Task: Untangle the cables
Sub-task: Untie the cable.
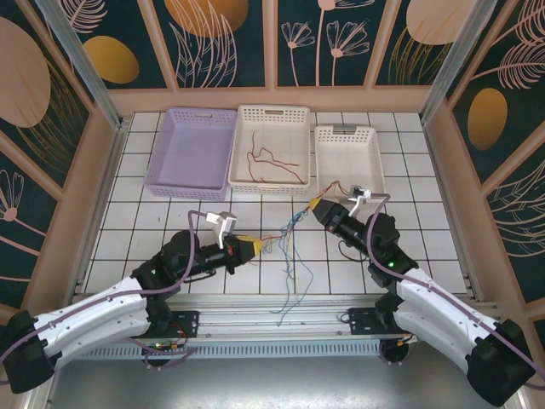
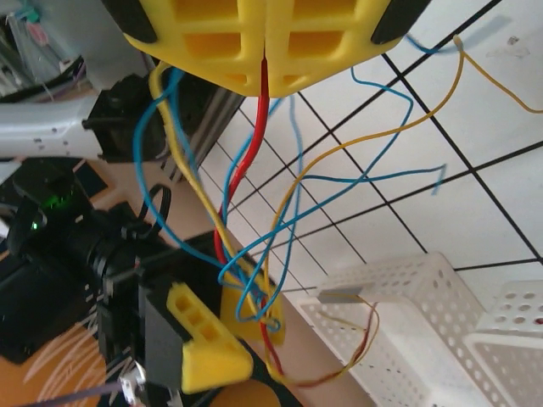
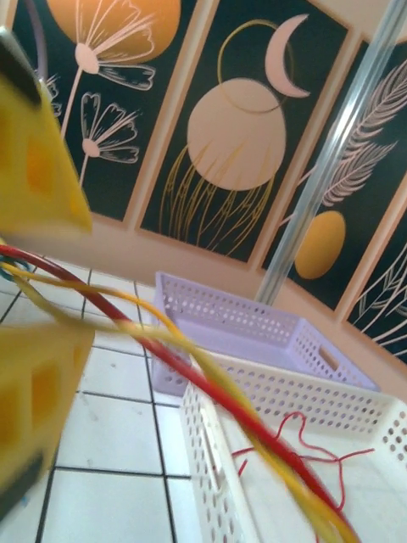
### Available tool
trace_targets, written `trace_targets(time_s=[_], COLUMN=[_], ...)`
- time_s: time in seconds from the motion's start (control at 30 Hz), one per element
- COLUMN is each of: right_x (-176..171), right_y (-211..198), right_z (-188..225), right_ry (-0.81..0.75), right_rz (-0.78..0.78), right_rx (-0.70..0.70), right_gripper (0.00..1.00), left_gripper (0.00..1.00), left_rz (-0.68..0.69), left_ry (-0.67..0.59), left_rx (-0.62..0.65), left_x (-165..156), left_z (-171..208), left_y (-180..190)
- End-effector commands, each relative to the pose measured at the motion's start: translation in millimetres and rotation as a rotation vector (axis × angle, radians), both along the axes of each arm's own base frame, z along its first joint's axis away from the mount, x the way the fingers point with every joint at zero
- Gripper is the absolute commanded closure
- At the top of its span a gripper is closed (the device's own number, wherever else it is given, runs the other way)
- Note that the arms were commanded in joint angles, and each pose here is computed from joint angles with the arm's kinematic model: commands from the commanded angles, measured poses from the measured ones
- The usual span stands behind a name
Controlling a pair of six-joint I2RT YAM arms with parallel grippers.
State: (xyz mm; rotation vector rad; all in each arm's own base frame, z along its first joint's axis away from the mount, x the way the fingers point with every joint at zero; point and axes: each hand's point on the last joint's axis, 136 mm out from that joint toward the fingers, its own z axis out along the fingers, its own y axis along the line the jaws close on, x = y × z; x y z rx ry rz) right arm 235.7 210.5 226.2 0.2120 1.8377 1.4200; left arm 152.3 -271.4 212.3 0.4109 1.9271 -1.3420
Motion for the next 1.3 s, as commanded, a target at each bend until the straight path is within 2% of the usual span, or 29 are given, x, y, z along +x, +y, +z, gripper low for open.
trace_targets(time_s=[0.0,0.07,0.13,0.33,0.53,0.73,0.93,1.27], right_x=[-11.1,-18.9,-26.1,-48.9,-76.4,-81.1,-60.9,-41.4], right_y=[7.1,10.6,14.8,36.0,60.4,81.9,78.7,86.8], right_z=[-5.0,-2.2,1.2,-5.4,-27.5,-52.3,-67.7,-65.9], right_ry=[-0.025,-0.053,-0.068,-0.069,-0.049,-0.035,-0.022,-0.018], right_rz=[0.085,0.131,0.178,0.306,0.419,0.41,0.275,0.167], right_rx=[-0.071,-0.072,-0.079,-0.173,-0.191,-0.268,-0.387,-0.301], right_gripper=[0.49,0.4,0.36,0.36,0.35,0.36,0.38,0.53], left_gripper=[1.0,1.0,1.0,1.0,1.0,1.0,1.0,1.0], left_rz=[0.07,0.075,0.077,0.141,0.172,0.16,0.151,0.096], left_ry=[0.037,0.055,0.07,0.083,0.091,0.106,0.104,0.106], left_rx=[-0.013,0.005,0.021,0.06,0.072,0.065,0.047,-0.006], left_x=[9.8,12.2,14.4,28.9,38.1,39.2,37.4,30.1], left_z=[-1.4,-6.6,-11.5,-13.6,-10.1,-11.3,-6.1,5.0], left_y=[3.4,1.0,-1.6,-3.0,-7.3,-13.0,-13.4,-20.6])
